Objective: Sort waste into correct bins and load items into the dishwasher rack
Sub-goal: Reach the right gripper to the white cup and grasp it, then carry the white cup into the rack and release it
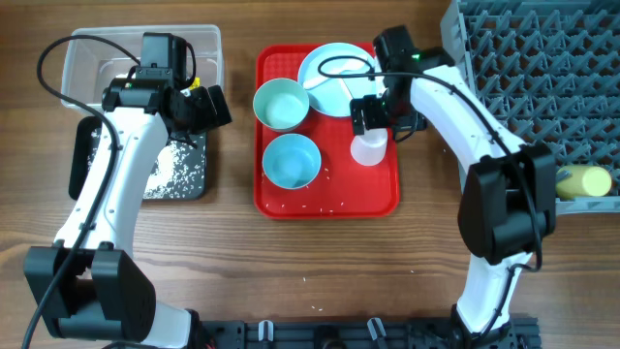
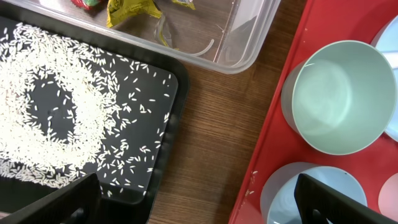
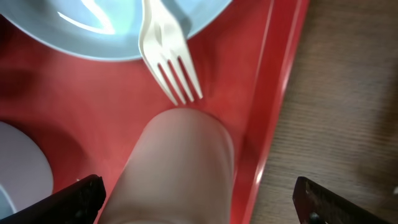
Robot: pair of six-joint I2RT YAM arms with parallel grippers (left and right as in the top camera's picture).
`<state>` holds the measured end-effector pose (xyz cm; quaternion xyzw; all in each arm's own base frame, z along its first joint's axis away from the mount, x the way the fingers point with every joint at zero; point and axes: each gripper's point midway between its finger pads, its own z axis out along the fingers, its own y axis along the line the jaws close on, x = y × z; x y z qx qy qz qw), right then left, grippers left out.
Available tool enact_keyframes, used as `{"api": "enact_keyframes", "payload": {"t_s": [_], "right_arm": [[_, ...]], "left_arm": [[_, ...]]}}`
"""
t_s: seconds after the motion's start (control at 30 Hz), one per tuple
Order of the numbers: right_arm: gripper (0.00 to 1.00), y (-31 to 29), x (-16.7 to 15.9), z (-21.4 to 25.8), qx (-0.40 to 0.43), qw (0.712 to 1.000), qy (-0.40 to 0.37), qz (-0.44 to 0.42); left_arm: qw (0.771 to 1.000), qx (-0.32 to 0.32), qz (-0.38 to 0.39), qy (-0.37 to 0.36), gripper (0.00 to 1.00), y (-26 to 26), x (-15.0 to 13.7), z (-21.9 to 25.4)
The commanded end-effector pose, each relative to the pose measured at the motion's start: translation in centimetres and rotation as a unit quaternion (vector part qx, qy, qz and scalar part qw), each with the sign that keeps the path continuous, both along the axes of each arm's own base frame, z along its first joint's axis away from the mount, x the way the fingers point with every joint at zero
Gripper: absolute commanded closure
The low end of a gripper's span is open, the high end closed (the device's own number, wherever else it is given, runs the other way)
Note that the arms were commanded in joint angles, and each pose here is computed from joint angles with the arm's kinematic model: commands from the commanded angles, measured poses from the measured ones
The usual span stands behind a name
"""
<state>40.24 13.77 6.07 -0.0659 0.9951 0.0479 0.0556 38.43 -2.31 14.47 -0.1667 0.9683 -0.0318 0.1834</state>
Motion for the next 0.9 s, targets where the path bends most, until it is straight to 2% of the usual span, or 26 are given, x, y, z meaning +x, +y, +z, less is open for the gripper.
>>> {"api": "enact_keyframes", "payload": {"t_s": [0.0, 0.37, 0.57, 0.7, 0.87], "right_arm": [[0.00, 0.9, -1.0, -1.1, 0.006, 1.000, 0.021, 0.006], [0.00, 0.6, -2.6, -3.8, -0.002, 0.999, 0.042, -0.004], [0.15, 0.8, -2.0, -3.9, 0.003, 1.000, 0.028, -0.003], [0.33, 0.8, -2.1, -3.9, 0.002, 1.000, 0.031, -0.003], [0.35, 0.5, -2.8, -3.1, -0.004, 0.999, 0.047, 0.001]], "left_arm": [[1.000, -0.001, 0.009, 0.004, 0.00, 0.2, 0.1, -0.4], [1.000, -0.001, 0.009, 0.004, 0.00, 0.2, 0.1, -0.4], [1.000, -0.001, 0.009, 0.004, 0.00, 0.2, 0.1, -0.4], [1.000, -0.001, 0.009, 0.004, 0.00, 0.2, 0.1, -0.4], [1.000, -0.001, 0.009, 0.004, 0.00, 0.2, 0.1, -0.4]]}}
